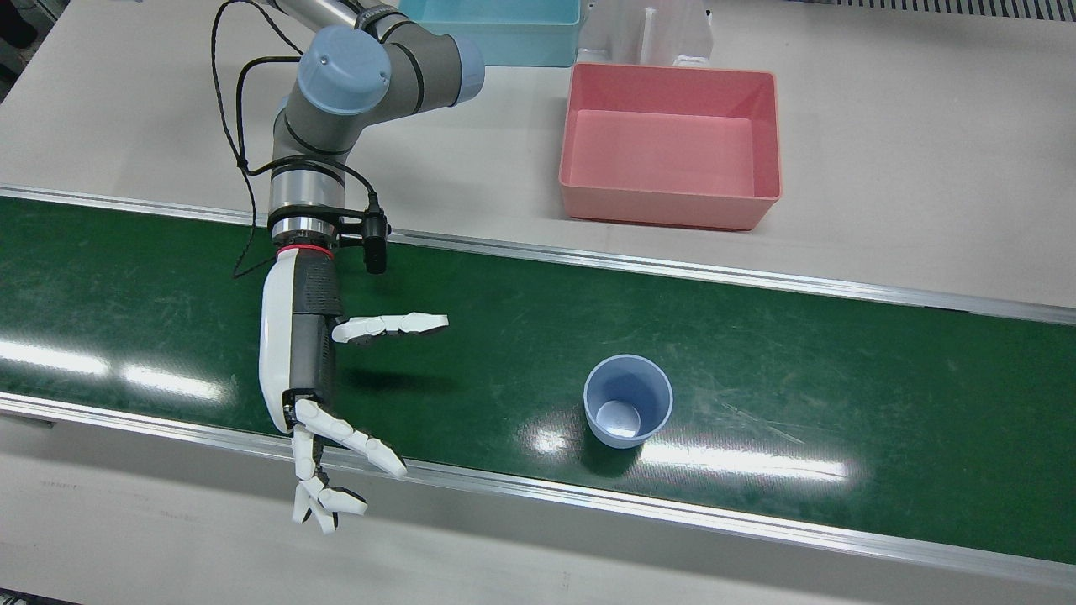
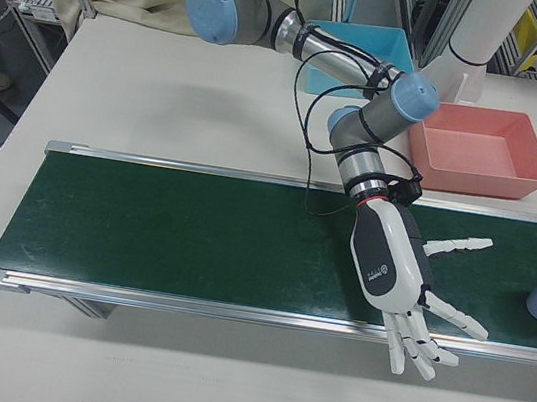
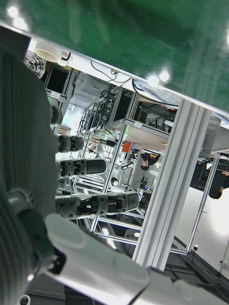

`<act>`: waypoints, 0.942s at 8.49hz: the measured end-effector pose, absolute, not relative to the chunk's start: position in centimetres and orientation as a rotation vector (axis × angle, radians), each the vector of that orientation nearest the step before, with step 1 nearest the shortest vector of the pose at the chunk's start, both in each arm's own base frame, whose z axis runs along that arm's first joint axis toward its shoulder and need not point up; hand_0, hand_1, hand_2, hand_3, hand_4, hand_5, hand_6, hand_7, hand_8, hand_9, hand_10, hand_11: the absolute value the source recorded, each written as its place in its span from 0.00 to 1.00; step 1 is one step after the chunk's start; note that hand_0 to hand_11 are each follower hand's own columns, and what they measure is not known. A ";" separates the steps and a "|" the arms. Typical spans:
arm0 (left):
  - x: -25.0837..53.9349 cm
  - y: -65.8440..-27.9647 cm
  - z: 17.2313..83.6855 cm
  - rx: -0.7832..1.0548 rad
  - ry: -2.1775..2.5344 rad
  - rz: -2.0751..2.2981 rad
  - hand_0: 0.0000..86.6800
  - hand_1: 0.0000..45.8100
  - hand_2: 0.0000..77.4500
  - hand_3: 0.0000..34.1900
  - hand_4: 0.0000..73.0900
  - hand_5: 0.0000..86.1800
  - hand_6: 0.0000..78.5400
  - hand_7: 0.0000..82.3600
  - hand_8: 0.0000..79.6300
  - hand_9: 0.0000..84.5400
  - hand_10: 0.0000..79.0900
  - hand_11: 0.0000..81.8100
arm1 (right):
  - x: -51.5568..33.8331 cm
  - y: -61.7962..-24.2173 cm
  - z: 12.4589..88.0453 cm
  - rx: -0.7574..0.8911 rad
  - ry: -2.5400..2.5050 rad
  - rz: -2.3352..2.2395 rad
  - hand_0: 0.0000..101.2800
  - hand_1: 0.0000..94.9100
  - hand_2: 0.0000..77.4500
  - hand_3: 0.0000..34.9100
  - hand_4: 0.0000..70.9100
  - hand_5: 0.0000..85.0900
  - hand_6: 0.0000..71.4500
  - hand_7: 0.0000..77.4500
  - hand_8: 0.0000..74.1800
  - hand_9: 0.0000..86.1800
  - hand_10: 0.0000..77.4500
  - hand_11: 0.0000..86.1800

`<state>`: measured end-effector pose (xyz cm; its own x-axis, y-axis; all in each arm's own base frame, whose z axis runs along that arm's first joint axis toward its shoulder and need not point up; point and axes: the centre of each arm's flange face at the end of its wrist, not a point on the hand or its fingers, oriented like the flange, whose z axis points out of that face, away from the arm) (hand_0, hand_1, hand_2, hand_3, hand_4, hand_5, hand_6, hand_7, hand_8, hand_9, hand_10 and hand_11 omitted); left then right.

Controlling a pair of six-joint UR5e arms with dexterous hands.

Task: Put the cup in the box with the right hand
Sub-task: 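Swing the right hand in over the belt ahead of the cup, then hold the open right hand on the belt as the cup approaches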

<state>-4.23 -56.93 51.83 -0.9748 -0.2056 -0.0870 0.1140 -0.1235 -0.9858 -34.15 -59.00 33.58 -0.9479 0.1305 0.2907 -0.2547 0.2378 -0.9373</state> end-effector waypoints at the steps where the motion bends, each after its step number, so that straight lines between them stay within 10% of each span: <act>1: -4.2 -56.9 51.9 -0.103 1.923 -2.205 0.00 0.01 0.01 0.00 0.00 0.00 0.00 0.00 0.00 0.01 0.00 0.00 | -34.7 -58.7 33.2 0.111 -2.209 1.750 0.43 0.10 0.08 0.15 0.37 0.01 0.08 0.44 0.08 0.14 0.01 0.01; 8: -4.2 -56.9 51.9 -0.104 1.923 -2.205 0.00 0.01 0.01 0.00 0.00 0.00 0.00 0.00 0.00 0.01 0.00 0.00 | -37.0 -57.1 32.1 0.137 -2.258 1.653 0.43 0.09 0.08 0.22 0.37 0.01 0.07 0.44 0.07 0.14 0.00 0.01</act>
